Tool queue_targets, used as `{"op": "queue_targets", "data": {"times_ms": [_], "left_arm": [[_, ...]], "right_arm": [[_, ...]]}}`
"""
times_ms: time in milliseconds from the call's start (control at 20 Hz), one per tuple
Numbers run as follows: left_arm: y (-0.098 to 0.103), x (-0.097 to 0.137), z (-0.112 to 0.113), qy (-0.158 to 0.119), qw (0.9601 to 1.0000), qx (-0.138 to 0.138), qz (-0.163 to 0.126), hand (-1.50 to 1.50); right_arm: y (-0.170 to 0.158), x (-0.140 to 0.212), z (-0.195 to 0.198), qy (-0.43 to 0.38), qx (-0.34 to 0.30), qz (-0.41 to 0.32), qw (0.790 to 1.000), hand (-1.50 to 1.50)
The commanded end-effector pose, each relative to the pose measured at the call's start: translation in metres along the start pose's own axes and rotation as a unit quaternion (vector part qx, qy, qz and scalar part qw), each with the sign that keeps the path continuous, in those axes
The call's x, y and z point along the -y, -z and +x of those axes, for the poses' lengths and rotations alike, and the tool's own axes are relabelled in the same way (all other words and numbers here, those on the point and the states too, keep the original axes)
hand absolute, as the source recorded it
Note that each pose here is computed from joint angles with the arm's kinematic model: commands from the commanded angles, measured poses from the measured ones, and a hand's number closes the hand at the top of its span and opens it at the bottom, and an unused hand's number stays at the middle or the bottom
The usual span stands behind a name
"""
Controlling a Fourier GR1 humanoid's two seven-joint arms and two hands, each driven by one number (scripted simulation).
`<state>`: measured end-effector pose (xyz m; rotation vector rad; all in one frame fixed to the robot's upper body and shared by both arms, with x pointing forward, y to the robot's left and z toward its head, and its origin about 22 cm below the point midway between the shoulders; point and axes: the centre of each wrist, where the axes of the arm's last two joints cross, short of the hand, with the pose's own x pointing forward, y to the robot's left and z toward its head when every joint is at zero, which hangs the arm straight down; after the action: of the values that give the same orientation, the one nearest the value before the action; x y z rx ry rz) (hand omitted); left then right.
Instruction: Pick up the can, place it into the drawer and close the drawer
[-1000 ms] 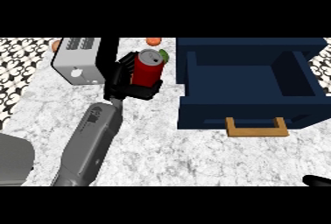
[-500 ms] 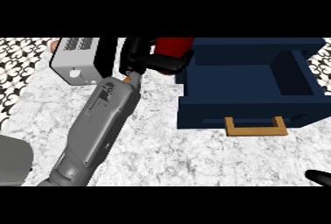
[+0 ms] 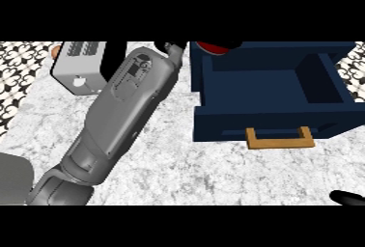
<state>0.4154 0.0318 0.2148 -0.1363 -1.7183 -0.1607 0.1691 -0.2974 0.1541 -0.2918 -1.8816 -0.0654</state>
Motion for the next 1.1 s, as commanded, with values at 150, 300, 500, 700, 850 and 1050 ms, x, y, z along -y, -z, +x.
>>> {"op": "queue_targets", "data": {"times_ms": [150, 300, 500, 700, 850, 1050], "left_arm": [[0.022, 0.022, 0.038, 0.014, 0.9998, -0.011, 0.004, 1.5], [0.022, 0.035, 0.033, 0.028, 0.9994, -0.02, 0.0, 1.5], [0.027, 0.04, 0.034, 0.047, 0.9986, -0.026, 0.003, 1.5], [0.031, 0.038, 0.031, 0.055, 0.9982, -0.023, 0.01, 1.5], [0.03, 0.043, 0.027, 0.069, 0.9969, -0.018, 0.034, 1.5], [0.034, 0.043, 0.031, 0.074, 0.9946, -0.017, 0.07, -1.5]], "right_arm": [[-0.006, -0.001, 0.013, 0.002, 0.013, 0.008, 1.0, -1.5], [0.007, 0.004, 0.013, 0.006, 0.013, 0.01, 1.0, -1.5], [0.017, -0.003, 0.013, 0.01, 0.013, 0.01, 1.0, -1.5], [0.009, 0.004, 0.016, 0.003, 0.011, 0.018, 1.0, -1.5], [0.021, 0.004, 0.003, 0.002, 0.005, 0.024, 1.0, -1.5], [0.019, -0.005, 0.007, 0.001, 0.013, 0.033, 0.999, -1.5]]}}
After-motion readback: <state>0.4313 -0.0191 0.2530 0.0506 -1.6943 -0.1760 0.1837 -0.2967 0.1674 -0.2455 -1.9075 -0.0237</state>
